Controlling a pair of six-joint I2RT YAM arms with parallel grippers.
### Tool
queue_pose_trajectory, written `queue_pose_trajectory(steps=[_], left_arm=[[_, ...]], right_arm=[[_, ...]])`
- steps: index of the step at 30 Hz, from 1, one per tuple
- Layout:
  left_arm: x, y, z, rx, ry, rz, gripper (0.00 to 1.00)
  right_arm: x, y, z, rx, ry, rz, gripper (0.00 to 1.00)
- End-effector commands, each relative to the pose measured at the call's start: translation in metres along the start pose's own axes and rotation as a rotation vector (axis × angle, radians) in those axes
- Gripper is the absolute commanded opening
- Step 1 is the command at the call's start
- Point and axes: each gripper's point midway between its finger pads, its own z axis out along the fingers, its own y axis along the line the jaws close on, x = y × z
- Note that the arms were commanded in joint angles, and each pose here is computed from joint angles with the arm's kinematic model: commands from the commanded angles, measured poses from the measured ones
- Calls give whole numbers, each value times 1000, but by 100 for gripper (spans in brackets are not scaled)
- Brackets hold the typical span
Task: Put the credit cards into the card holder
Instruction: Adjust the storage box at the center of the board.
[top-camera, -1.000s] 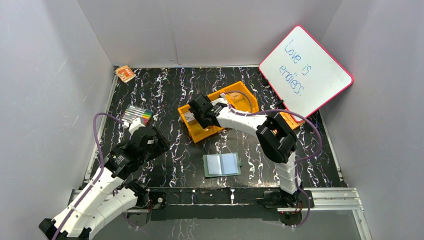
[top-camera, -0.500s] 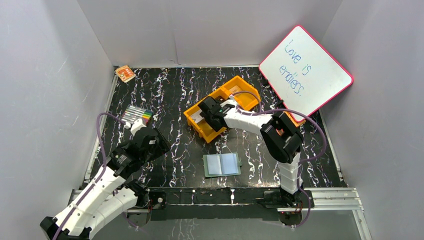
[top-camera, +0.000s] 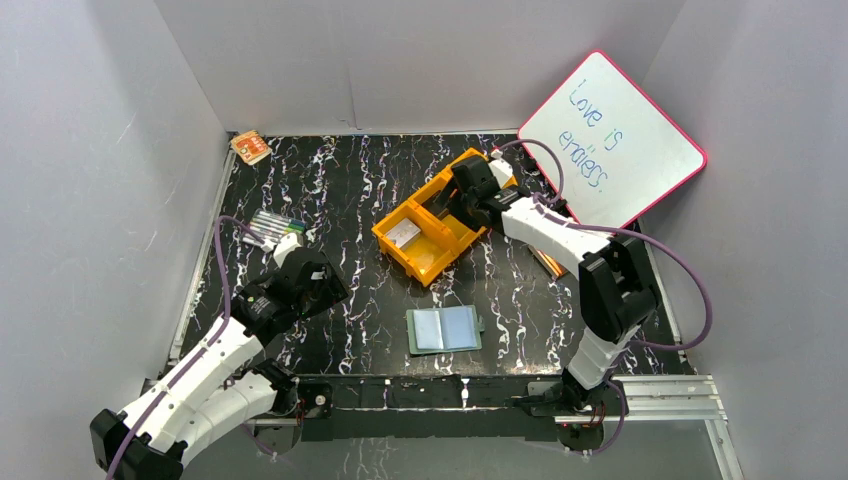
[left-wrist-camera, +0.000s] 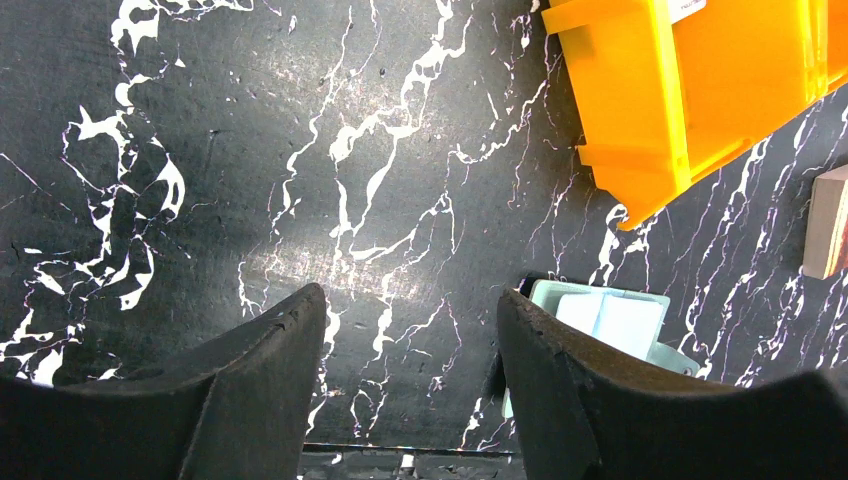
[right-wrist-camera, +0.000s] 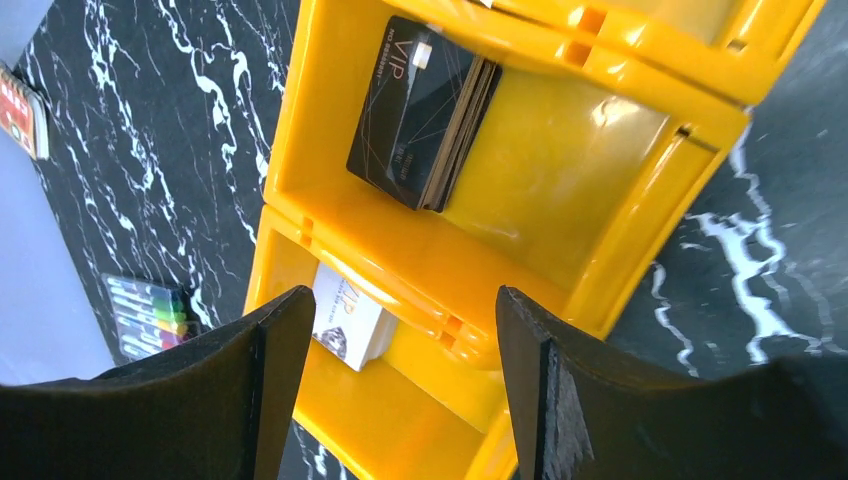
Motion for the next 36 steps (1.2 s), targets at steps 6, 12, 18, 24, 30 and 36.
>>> queue_pose_trajectory(steps=[6, 12, 18, 24, 30, 36], left_arm=[[2, -16, 18, 15, 26, 3, 61], [9, -22, 26, 15, 72, -2, 61], [17, -16, 26, 19, 85, -31, 61], [24, -13, 25, 18, 111, -42, 60], [31, -6, 24, 7, 127, -52, 60], [32, -3, 24, -2, 123, -52, 60]], right_arm=[[0, -7, -56, -128, 31, -168, 76], [36, -30, -50, -157, 144, -235, 76], [57, -46, -36, -142, 200, -214, 76], [65, -55, -12, -117, 222, -218, 75], [49, -63, 10, -79, 210, -204, 68], [25, -64, 27, -59, 180, -192, 60]])
